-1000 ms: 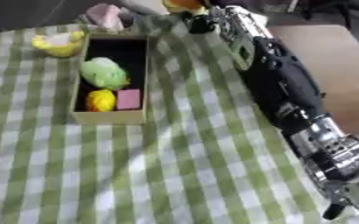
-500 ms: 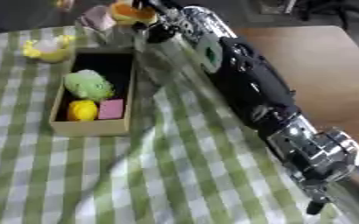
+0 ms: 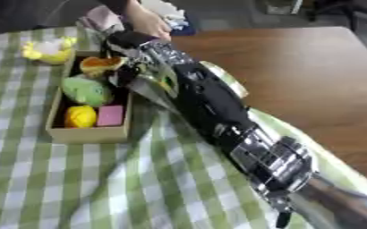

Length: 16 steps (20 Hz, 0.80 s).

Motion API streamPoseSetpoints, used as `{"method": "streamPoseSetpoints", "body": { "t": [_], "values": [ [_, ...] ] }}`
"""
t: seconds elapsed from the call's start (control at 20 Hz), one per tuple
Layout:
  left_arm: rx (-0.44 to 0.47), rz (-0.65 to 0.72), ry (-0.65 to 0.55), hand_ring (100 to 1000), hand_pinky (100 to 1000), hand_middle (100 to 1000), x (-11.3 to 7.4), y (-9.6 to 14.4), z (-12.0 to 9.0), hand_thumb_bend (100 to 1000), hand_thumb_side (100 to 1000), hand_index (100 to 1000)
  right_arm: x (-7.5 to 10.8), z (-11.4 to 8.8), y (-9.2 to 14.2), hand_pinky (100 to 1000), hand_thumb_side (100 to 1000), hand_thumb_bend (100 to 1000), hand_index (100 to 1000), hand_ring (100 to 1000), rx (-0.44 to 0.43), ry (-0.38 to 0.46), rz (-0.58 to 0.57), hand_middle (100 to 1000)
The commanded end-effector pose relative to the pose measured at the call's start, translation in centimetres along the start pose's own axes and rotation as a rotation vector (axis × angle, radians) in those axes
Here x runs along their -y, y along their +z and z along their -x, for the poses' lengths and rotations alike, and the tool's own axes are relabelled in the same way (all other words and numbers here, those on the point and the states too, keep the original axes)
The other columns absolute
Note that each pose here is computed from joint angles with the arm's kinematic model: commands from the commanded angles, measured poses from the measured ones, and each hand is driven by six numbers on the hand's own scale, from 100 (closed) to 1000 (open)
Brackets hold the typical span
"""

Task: Pick up objects on the table and place them in the box.

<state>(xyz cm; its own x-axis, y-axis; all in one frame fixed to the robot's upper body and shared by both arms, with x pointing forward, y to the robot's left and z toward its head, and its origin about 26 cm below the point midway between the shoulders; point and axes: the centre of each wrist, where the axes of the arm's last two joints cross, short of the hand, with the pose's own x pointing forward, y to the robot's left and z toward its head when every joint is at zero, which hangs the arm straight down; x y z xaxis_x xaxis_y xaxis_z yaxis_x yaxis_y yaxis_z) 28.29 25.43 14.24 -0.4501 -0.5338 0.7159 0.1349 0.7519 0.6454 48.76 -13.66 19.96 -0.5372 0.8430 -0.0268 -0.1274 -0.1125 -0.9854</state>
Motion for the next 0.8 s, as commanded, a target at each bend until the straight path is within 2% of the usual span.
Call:
{"method": "streamPoseSetpoints", "body": {
  "t": [0.05,0.2,0.4,0.7,0.8],
  "values": [
    [0.028,-0.007,-0.013,728,782,753,-0.6,-0.1,-0.6,100,667,885,0.7,-0.1,-0.2,861,757,100,994,873,-0.015,0.088,-0.063,913],
    [0.028,-0.007,-0.012,728,783,753,-0.6,-0.1,-0.6,100,668,885,1.3,-0.1,0.0,897,791,100,1000,921,-0.038,0.137,-0.078,990],
    [0.025,-0.008,-0.014,728,782,753,-0.6,-0.1,-0.6,100,667,886,2.4,0.3,0.5,926,770,100,1000,950,-0.052,0.145,-0.059,1000],
    [0.021,-0.010,-0.017,728,782,753,-0.7,0.0,-0.5,100,667,886,6.0,0.8,2.2,942,662,100,1000,960,-0.030,0.135,0.036,1000],
    [0.018,-0.013,-0.020,728,782,753,-0.7,0.1,-0.5,100,667,886,7.5,1.3,3.2,929,597,100,1000,948,-0.027,0.117,0.087,1000]
  ]
}}
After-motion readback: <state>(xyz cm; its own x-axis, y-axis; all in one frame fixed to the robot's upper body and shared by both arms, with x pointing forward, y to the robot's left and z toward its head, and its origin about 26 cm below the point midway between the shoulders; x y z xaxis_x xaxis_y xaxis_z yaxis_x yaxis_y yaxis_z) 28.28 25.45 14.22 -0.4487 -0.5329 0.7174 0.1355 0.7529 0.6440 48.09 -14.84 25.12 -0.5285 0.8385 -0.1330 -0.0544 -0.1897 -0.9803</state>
